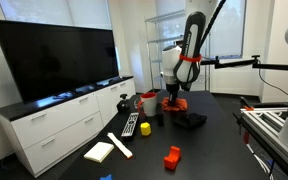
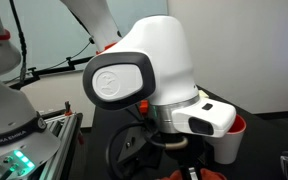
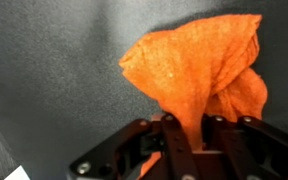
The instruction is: Use the orange towel to wipe the table
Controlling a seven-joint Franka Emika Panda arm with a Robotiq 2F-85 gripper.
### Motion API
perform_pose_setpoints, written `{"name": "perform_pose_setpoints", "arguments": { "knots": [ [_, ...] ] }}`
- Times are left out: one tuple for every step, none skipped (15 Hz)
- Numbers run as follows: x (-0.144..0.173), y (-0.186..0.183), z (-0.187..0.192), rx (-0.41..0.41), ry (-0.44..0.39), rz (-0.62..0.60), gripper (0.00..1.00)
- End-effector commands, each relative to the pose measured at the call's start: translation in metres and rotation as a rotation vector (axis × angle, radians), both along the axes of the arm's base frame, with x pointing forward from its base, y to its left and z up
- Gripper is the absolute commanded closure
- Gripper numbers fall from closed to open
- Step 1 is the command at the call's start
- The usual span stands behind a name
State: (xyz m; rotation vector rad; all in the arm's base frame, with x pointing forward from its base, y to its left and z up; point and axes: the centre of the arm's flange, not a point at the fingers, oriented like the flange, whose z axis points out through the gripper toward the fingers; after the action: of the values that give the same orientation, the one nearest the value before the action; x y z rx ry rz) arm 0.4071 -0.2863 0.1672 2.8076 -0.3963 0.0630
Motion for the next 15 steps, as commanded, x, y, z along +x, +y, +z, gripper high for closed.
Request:
{"name": "perform_pose_setpoints", "arguments": {
  "knots": [
    [0.003,0.015,0.002,0.006,0.007,0.034,0.97],
    [0.003,0.02,0.002,0.005,0.013,0.045,0.97],
    [0.001,0.024,0.003,0.003,0.015,0.06,0.97],
    [-0.001,0.026,0.002,0.002,0.012,0.071,0.97],
    [-0.003,0.027,0.003,0.0,0.017,0.082,0.97],
    [-0.007,0.026,0.002,-0.002,0.02,0.096,0.97],
    [-0.01,0.025,0.002,-0.004,0.021,0.108,0.97],
    [-0.015,0.023,0.002,-0.009,0.024,0.123,0.97],
    [-0.02,0.021,0.001,-0.012,0.027,0.132,0.97],
    [-0.025,0.017,0.001,-0.016,0.028,0.145,0.97],
    [-0.029,0.014,0.001,-0.019,0.03,0.153,0.97],
    [-0.033,0.008,0.0,-0.022,0.032,0.158,0.97],
    [-0.034,0.003,0.0,-0.026,0.036,0.158,0.97],
    [-0.034,-0.003,0.0,-0.027,0.036,0.151,0.97],
    [-0.033,-0.006,0.001,-0.027,0.041,0.144,0.97]
  ]
}}
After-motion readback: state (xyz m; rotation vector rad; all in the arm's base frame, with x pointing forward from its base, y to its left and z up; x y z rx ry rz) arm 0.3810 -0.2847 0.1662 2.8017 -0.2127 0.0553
